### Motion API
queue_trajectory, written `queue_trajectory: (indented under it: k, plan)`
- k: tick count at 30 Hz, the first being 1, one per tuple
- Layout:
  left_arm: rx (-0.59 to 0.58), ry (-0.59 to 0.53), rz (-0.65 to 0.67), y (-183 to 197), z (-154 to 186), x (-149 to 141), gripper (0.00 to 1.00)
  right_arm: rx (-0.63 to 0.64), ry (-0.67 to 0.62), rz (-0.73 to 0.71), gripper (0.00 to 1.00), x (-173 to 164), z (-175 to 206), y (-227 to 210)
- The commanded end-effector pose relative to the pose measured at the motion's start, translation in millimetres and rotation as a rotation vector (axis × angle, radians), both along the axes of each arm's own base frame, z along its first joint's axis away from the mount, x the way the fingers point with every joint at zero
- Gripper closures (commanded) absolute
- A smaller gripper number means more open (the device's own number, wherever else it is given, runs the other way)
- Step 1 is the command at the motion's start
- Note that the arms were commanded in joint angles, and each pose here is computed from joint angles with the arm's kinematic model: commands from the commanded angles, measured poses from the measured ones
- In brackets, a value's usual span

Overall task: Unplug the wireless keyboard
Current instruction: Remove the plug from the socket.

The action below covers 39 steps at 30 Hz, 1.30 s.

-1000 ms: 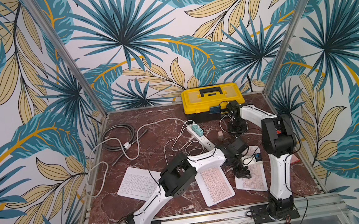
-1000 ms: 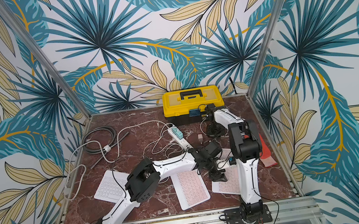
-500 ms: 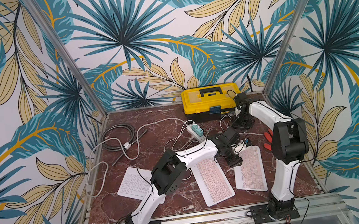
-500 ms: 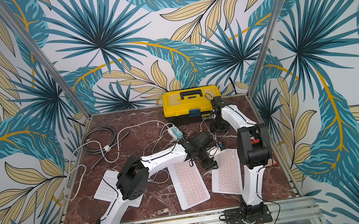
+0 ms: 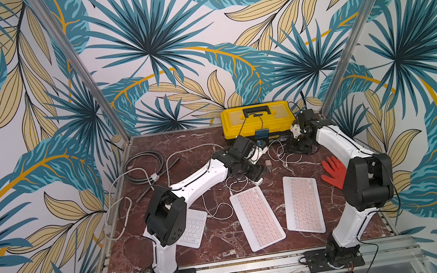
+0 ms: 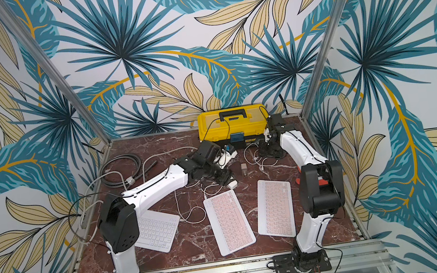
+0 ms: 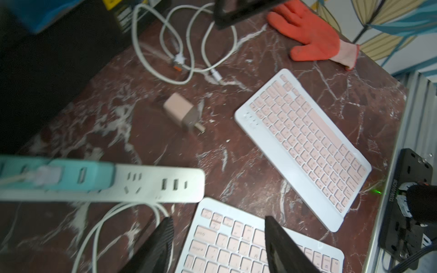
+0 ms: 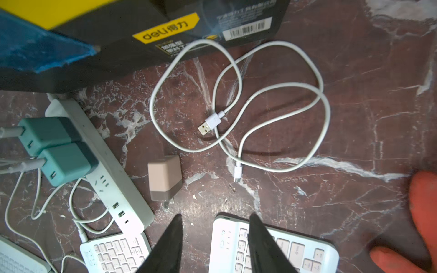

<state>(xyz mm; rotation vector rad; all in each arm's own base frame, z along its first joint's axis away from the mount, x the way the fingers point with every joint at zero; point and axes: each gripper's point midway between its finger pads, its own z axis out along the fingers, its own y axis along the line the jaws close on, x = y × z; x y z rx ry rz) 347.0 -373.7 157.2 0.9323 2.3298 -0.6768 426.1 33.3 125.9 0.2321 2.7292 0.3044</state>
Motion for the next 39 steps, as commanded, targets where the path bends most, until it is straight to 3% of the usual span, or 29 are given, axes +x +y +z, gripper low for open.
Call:
queue_trajectory:
  k: [1, 5, 9, 17, 24, 39]
  plan:
    - [-0.159, 0.033, 0.208, 36, 17, 24, 0.39, 0.075, -0.1, 0.065, 0.54, 4, 10, 21]
    - [-0.148, 0.067, 0.29, 69, 2, 25, 0.38, 0.039, -0.189, 0.198, 0.54, -1, 13, 53]
    - [-0.151, 0.116, 0.402, 102, -13, 29, 0.39, -0.089, -0.262, 0.389, 0.54, -9, 7, 98]
    - [-0.23, 0.152, 0.602, 148, -24, 34, 0.38, -0.098, -0.357, 0.528, 0.49, 3, -5, 155]
    - [-0.274, 0.187, 0.626, 152, -30, 34, 0.38, -0.046, -0.35, 0.596, 0.41, 20, -18, 188]
    - [-0.278, 0.219, 0.662, 152, -37, 41, 0.37, -0.109, -0.256, 0.665, 0.52, 19, -56, 211]
